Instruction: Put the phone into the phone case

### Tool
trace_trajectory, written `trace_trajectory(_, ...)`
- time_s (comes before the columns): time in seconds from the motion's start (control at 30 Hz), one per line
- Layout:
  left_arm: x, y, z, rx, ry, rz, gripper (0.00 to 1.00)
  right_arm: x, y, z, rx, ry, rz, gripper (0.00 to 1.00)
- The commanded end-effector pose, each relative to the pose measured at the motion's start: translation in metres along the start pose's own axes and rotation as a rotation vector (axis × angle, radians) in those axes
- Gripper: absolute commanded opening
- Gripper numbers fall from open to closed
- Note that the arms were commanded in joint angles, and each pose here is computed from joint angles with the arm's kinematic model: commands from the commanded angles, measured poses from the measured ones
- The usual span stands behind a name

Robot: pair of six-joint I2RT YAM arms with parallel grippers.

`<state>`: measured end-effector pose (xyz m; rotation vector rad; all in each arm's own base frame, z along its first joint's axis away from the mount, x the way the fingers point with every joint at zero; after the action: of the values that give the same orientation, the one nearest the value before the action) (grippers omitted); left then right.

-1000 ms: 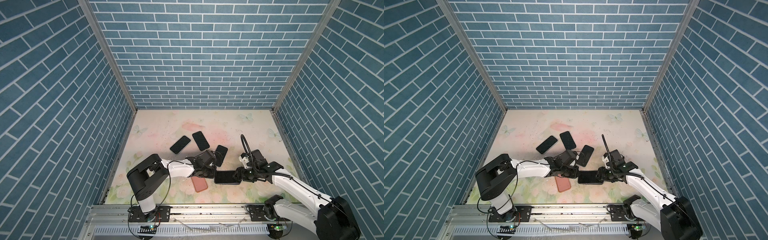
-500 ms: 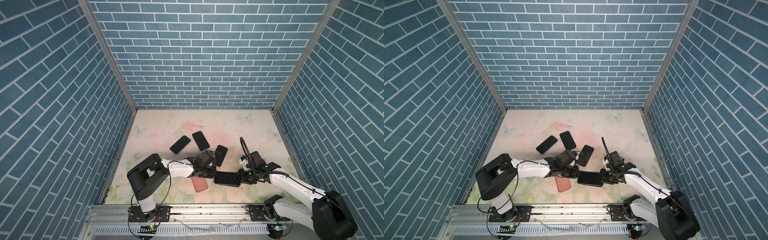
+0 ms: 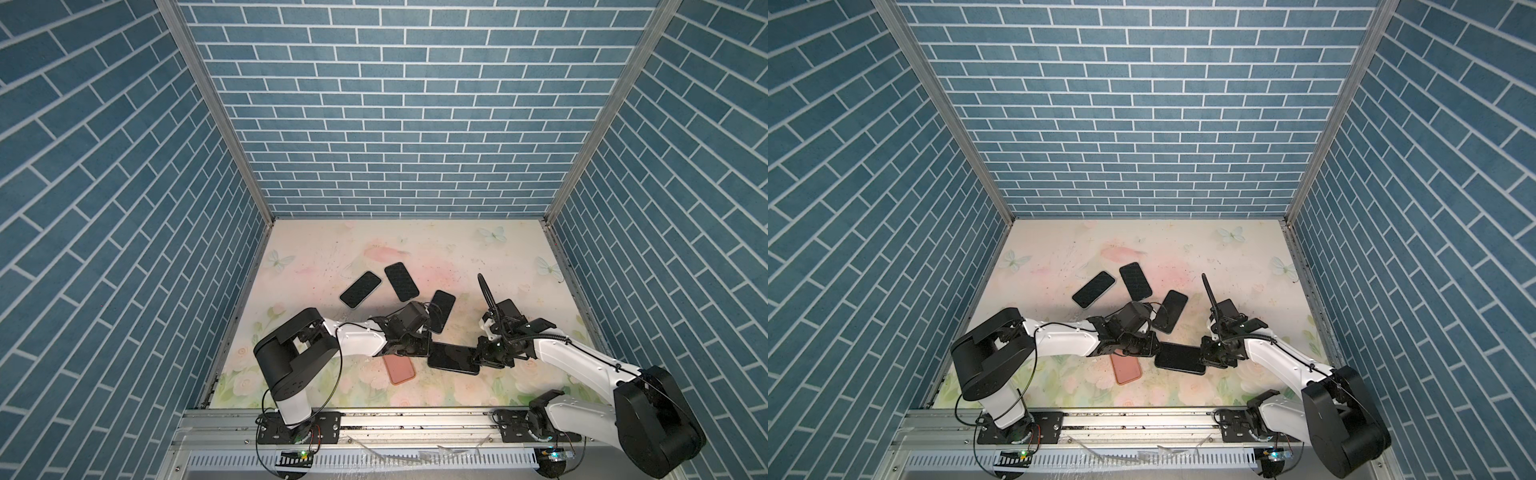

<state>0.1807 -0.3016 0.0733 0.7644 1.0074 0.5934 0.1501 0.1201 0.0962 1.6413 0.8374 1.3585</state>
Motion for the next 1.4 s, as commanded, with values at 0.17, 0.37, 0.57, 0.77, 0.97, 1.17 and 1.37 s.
trace_trajectory(0.17, 0.064, -0.015, -0.091, 0.322, 0.103, 0.263, 0.39, 0.031, 0.016, 0.005, -0.117, 0.114, 0.156, 0.61)
trace_trajectory(0.37, 0.058, 0.001, -0.078, 0.247, 0.086, 0.256, 0.52, 0.026, 0.023, 0.007, -0.135, 0.074, 0.088, 0.69)
trace_trajectory(0.57, 0.054, 0.007, -0.071, 0.214, 0.086, 0.229, 0.53, 0.018, 0.019, 0.010, -0.137, 0.050, 0.012, 0.73)
trace_trajectory(0.77, 0.048, 0.001, -0.069, 0.227, 0.095, 0.159, 0.53, 0.016, 0.010, 0.011, -0.113, 0.049, 0.014, 0.75)
trace_trajectory(0.97, 0.045, -0.006, -0.072, 0.254, 0.114, 0.105, 0.54, 0.015, 0.001, 0.009, -0.091, 0.036, 0.071, 0.76)
trace_trajectory(1.17, 0.046, -0.014, -0.077, 0.277, 0.146, 0.063, 0.54, 0.010, -0.008, 0.004, -0.053, 0.006, 0.143, 0.76)
trace_trajectory(1.37, 0.049, -0.018, -0.080, 0.280, 0.170, 0.055, 0.54, 0.007, -0.016, 0.002, -0.013, -0.026, 0.228, 0.76)
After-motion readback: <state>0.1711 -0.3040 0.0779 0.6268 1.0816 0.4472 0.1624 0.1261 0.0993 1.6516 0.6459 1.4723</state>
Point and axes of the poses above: each gripper's point midway between its finger pads, its own y axis back along the fingers, its own x axis along the line the jaws close on, z = x × y, the point moved 8 cm from there along y, back along the fingers, and after that the axes turned 12 degrees about -y, right-handed, at the moved point
